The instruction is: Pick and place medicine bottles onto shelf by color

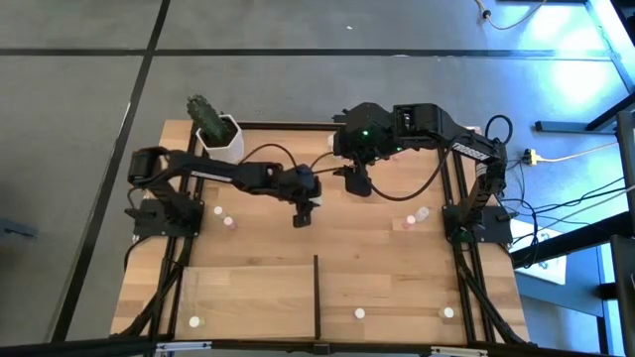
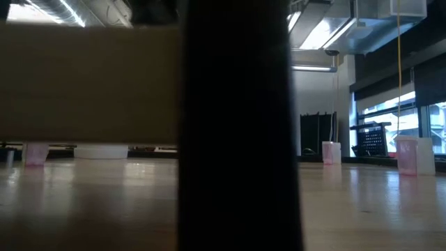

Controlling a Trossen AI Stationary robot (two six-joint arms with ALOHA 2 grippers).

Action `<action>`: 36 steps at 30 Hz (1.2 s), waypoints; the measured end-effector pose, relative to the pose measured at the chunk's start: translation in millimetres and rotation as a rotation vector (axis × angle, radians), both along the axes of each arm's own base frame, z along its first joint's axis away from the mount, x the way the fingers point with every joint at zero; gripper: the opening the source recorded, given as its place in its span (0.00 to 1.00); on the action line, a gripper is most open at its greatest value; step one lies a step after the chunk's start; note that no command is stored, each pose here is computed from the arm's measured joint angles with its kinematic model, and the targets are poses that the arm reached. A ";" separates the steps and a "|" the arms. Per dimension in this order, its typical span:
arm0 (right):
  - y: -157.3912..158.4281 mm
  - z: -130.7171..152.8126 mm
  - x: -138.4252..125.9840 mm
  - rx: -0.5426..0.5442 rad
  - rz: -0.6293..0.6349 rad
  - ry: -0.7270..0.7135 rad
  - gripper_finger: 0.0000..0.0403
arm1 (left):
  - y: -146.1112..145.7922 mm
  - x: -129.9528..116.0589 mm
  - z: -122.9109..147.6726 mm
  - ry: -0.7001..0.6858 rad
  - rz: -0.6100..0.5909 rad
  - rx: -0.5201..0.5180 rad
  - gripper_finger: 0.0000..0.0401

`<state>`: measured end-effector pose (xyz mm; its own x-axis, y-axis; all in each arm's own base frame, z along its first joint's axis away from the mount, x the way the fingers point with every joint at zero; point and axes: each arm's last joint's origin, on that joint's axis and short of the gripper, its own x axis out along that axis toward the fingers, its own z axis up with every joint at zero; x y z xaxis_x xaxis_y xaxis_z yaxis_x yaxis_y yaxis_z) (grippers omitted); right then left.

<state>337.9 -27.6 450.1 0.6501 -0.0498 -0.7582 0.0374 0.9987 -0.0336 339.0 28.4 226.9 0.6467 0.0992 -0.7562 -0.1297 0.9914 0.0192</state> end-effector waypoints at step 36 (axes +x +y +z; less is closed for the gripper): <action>14.9 -1.0 -1.7 0.127 0.264 0.005 0.61 | -173.2 -166.5 88.9 -0.084 0.078 -0.237 0.29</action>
